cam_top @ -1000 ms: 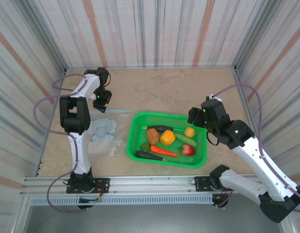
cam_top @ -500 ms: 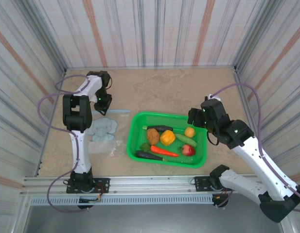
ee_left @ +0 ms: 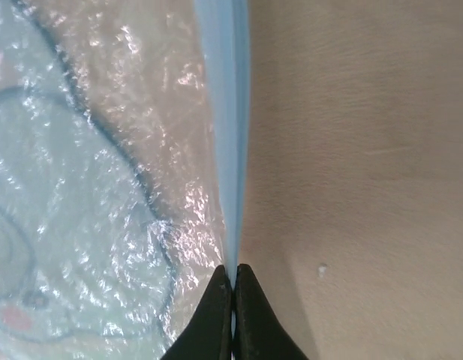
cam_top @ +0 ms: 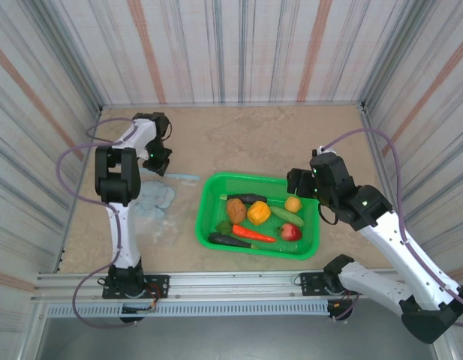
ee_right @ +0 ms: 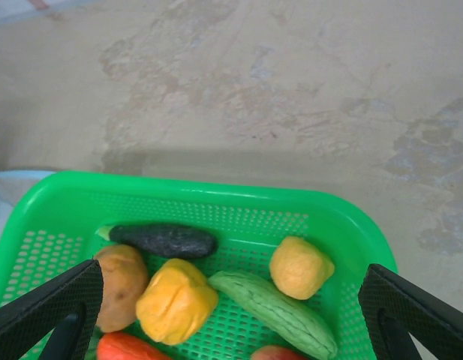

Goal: Place the food in the zip-top bag and seal the zipper

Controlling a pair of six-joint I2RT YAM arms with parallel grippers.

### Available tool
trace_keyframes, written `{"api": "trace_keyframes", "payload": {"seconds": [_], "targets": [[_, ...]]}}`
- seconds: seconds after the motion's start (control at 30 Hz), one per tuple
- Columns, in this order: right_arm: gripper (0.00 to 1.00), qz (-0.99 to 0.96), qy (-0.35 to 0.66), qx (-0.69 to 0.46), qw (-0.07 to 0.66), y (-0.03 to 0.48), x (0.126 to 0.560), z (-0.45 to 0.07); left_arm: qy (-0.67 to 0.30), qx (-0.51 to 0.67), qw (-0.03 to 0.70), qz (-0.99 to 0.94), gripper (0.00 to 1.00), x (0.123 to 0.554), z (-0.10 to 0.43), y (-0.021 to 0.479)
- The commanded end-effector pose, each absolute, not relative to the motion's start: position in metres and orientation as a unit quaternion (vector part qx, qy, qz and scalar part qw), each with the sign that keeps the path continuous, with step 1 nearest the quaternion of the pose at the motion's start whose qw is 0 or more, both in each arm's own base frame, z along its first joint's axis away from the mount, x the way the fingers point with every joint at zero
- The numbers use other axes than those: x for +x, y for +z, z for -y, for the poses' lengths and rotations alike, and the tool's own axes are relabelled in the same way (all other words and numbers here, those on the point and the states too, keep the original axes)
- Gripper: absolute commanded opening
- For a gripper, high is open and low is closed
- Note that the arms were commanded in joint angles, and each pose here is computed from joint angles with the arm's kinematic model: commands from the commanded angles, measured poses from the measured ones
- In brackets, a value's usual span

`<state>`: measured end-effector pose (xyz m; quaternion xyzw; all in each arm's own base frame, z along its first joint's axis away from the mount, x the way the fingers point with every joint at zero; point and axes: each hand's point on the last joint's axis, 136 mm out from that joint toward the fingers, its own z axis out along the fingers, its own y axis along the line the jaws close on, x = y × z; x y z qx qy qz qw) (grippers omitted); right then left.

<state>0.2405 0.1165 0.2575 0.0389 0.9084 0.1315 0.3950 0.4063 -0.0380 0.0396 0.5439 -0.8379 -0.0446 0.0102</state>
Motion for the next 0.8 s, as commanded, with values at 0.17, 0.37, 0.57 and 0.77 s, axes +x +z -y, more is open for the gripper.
{"api": "trace_keyframes", "payload": {"seconds": [0.17,0.37,0.57,0.77], "targets": [[0.89,-0.89,0.239,-0.041,0.386,0.277,0.235,-0.167,0.001,0.318,-0.102,0.942,0.0,0.407,0.042,0.139],[0.88,-0.894,0.287,-0.111,0.325,0.257,0.232,-0.228,0.068,0.118,-0.154,0.979,0.0,0.354,0.095,0.171],[0.87,-0.884,0.345,-0.158,0.273,0.242,0.225,-0.299,0.172,-0.029,-0.193,0.966,0.0,0.293,0.142,0.194],[0.83,-0.871,0.404,-0.171,0.221,0.232,0.223,-0.358,0.317,-0.093,-0.177,0.927,0.0,0.242,0.177,0.208]]}}
